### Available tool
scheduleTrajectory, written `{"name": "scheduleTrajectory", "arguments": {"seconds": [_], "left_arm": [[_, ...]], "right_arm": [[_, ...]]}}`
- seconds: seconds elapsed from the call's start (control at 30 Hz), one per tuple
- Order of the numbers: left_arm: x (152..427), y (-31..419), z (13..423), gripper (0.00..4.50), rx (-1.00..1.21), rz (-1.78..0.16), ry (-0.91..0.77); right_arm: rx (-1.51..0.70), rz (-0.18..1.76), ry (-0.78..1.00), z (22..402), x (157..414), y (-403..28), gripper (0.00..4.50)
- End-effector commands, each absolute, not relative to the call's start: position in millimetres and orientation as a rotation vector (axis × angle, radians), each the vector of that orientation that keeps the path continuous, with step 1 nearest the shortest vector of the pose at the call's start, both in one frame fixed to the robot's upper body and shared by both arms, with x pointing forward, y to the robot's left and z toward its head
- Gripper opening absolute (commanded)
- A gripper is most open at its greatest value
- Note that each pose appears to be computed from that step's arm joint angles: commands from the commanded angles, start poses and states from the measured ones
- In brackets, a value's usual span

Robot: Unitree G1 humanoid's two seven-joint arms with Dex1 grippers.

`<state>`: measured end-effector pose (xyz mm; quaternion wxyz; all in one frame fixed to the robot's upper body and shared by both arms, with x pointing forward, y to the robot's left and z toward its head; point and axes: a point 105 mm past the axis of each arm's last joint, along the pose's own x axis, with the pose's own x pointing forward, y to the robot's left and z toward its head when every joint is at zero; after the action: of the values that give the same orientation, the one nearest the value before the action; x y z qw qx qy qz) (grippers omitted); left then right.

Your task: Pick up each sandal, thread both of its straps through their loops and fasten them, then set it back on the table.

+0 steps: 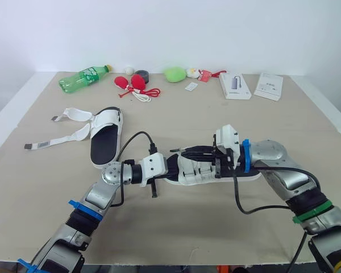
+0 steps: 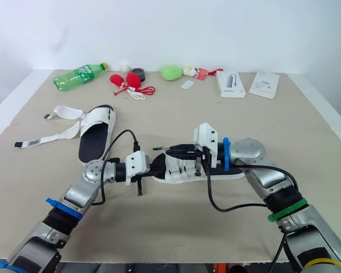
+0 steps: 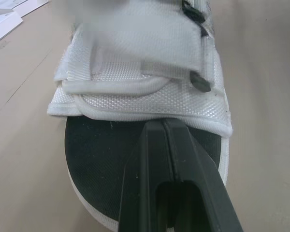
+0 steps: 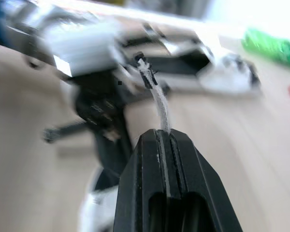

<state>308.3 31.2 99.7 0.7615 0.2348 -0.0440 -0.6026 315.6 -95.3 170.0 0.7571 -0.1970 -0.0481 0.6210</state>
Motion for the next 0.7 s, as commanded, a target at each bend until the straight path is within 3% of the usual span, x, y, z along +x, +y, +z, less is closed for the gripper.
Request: {"name": "scheduleTrajectory", "arguments": {"seconds": [0.03, 0.13, 0.23, 0.27, 0.33, 0.37, 0.4, 0.43, 0.47, 0.63, 0.7], "left_arm": [[301, 30, 77, 0.0, 0.518, -1.344, -0.007], [301, 31, 77, 0.0, 0.517, -1.34, -0.009], [300, 32, 76, 0.0, 0.514, -1.337, -0.008], [300, 32, 76, 0.0, 0.513, -1.337, -0.007], [299, 31, 76, 0.0, 0.512, -1.339, -0.006], [298, 31, 75, 0.0, 0.511, -1.341, -0.005], [298, 31, 75, 0.0, 0.51, -1.342, -0.004], [298, 31, 75, 0.0, 0.51, -1.343, -0.003], [298, 31, 75, 0.0, 0.51, -1.344, -0.003], [298, 30, 75, 0.0, 0.512, -1.348, -0.004], [299, 30, 76, 0.0, 0.511, -1.35, -0.007]], "right_arm": [[-0.473, 1.184, -0.058, 184, 347, -111, 0.04], [-0.518, 1.139, -0.009, 178, 357, -117, 0.04], [-0.552, 1.116, 0.0, 178, 361, -119, 0.88], [-0.56, 1.107, -0.001, 178, 363, -120, 1.52], [-0.585, 1.09, -0.023, 181, 366, -120, 2.04], [-0.597, 1.085, -0.043, 185, 366, -119, 2.57], [-0.604, 1.077, -0.055, 188, 367, -118, 2.67], [-0.609, 1.075, -0.071, 192, 367, -117, 3.23], [-0.618, 1.073, -0.091, 199, 367, -115, 3.49], [-0.612, 1.107, -0.18, 232, 366, -100, 3.49], [-0.606, 1.139, -0.191, 240, 364, -94, 2.94]]}}
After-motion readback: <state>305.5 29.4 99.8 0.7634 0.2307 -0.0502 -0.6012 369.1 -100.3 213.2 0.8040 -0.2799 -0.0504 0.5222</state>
